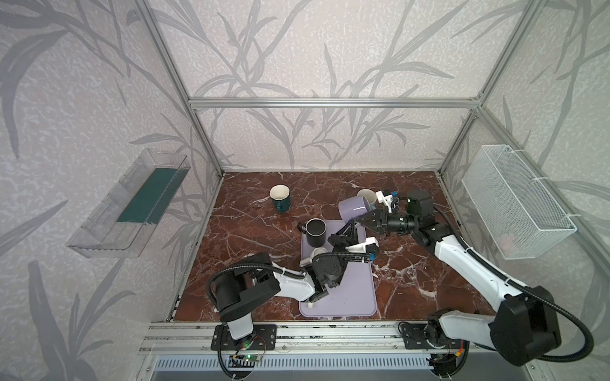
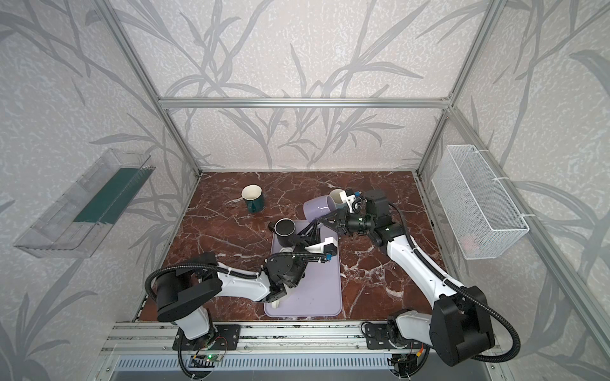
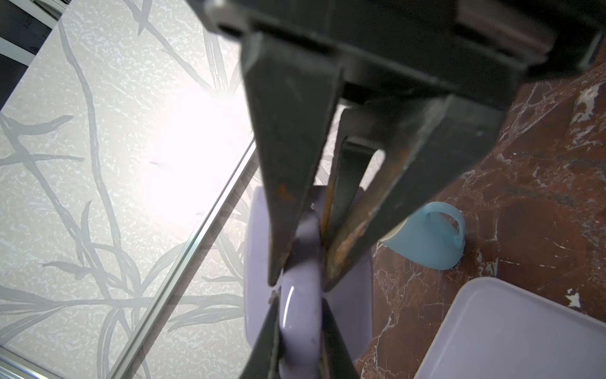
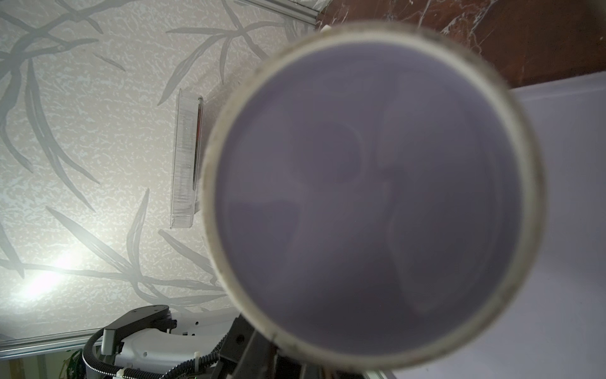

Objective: Turn the mug right side up
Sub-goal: Pass the mug.

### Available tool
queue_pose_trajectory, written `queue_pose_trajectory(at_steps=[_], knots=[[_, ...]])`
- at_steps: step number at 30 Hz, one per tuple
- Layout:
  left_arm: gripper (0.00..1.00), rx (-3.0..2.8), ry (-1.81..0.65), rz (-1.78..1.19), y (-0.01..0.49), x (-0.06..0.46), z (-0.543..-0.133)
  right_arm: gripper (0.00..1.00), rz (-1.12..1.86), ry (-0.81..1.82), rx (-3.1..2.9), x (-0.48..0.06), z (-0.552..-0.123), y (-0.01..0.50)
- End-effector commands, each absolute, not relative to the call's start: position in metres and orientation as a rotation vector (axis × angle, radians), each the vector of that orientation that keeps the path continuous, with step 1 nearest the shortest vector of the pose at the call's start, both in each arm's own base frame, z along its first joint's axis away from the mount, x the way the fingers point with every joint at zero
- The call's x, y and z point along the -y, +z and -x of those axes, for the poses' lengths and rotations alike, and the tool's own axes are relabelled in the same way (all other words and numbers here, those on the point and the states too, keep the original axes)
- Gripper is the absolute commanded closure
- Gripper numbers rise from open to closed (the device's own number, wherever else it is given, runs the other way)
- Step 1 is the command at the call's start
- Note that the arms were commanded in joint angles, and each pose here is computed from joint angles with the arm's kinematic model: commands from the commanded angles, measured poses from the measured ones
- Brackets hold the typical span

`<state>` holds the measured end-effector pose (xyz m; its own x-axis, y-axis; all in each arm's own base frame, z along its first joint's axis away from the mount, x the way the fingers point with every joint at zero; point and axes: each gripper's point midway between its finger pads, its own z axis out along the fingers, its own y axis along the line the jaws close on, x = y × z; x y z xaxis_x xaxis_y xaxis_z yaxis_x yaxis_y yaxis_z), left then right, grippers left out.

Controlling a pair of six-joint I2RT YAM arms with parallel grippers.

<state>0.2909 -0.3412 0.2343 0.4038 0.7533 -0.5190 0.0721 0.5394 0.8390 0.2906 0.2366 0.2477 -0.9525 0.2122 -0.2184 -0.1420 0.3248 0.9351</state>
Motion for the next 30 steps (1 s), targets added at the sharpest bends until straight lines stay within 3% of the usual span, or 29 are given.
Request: queue_pose_trajectory(at_steps=[1, 14, 30], knots=[[1.00, -1.101, 0.497, -0.814, 0.255, 0.325, -0.291, 0.76, 0.025, 1.651, -2.231, -0.236, -0.290, 0.267], [1.00, -1.194, 0.372, -0.902, 0.238, 0.334, -0.288, 0.74, 0.013, 1.580, -2.228, -0.228, -0.292, 0.269], [1.00, -1.435, -0.027, -1.101, 0.247, 0.321, -0.278, 0.74, 0.026, 1.376, -2.193, -0.194, -0.301, 0.269]])
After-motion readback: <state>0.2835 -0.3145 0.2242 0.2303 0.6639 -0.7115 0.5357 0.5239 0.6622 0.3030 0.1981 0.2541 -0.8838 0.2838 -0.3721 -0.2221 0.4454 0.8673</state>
